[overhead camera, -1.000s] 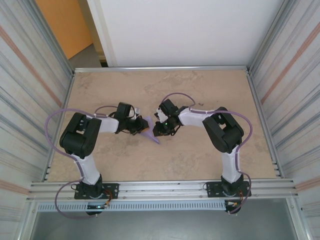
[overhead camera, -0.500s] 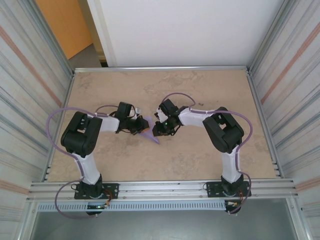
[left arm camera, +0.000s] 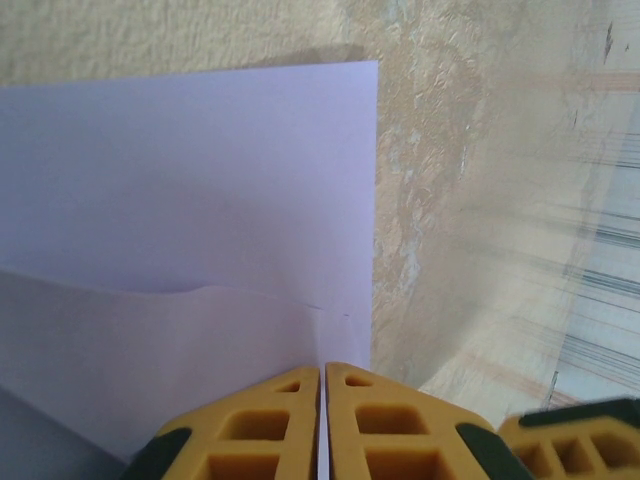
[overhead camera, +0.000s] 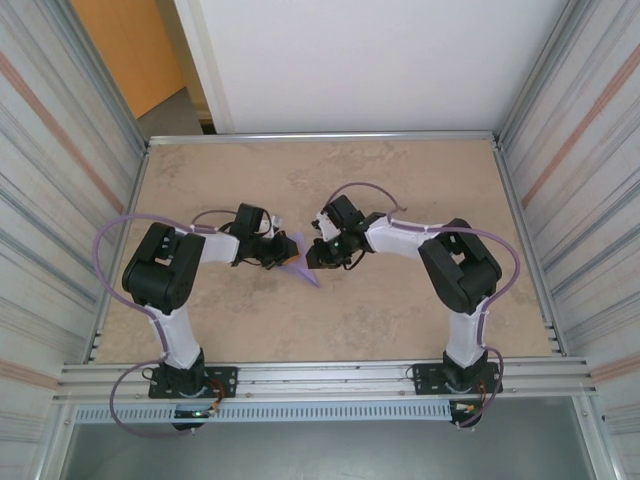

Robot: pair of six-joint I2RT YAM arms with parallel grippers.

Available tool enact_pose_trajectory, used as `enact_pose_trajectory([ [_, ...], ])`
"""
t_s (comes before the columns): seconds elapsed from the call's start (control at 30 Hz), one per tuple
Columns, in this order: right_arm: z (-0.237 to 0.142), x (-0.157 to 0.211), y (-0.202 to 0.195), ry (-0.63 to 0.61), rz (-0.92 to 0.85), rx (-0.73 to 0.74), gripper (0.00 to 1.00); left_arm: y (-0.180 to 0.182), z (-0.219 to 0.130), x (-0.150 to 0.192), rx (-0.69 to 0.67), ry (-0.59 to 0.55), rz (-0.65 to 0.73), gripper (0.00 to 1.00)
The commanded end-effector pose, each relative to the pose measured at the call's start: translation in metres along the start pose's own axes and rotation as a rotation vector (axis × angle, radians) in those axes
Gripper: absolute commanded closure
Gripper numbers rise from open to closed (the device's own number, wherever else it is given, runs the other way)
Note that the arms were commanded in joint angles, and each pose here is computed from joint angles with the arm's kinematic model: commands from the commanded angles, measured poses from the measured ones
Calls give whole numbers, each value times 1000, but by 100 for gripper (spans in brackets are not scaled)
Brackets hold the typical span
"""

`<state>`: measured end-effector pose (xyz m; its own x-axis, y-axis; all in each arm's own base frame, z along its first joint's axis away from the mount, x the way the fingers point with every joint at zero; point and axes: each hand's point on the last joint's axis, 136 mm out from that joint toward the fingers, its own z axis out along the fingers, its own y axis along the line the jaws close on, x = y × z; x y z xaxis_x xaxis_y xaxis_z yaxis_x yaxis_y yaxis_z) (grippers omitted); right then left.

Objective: Fold a paper plane with a square sheet of paper (pick it up from the middle)
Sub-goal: Fourth fold the wing at the center of the table.

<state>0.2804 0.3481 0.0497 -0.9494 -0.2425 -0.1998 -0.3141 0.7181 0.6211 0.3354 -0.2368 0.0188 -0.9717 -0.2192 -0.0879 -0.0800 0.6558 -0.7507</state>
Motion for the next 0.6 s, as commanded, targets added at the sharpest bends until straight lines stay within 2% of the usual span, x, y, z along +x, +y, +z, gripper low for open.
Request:
enact_pose_trajectory([
  [0.0, 11, 6, 18, 52, -34, -61, 84, 46, 10, 29, -137, 74, -59, 88],
  [0.57, 36, 21, -8, 128, 36, -28, 89, 38, 9, 26, -119, 72, -45, 87],
])
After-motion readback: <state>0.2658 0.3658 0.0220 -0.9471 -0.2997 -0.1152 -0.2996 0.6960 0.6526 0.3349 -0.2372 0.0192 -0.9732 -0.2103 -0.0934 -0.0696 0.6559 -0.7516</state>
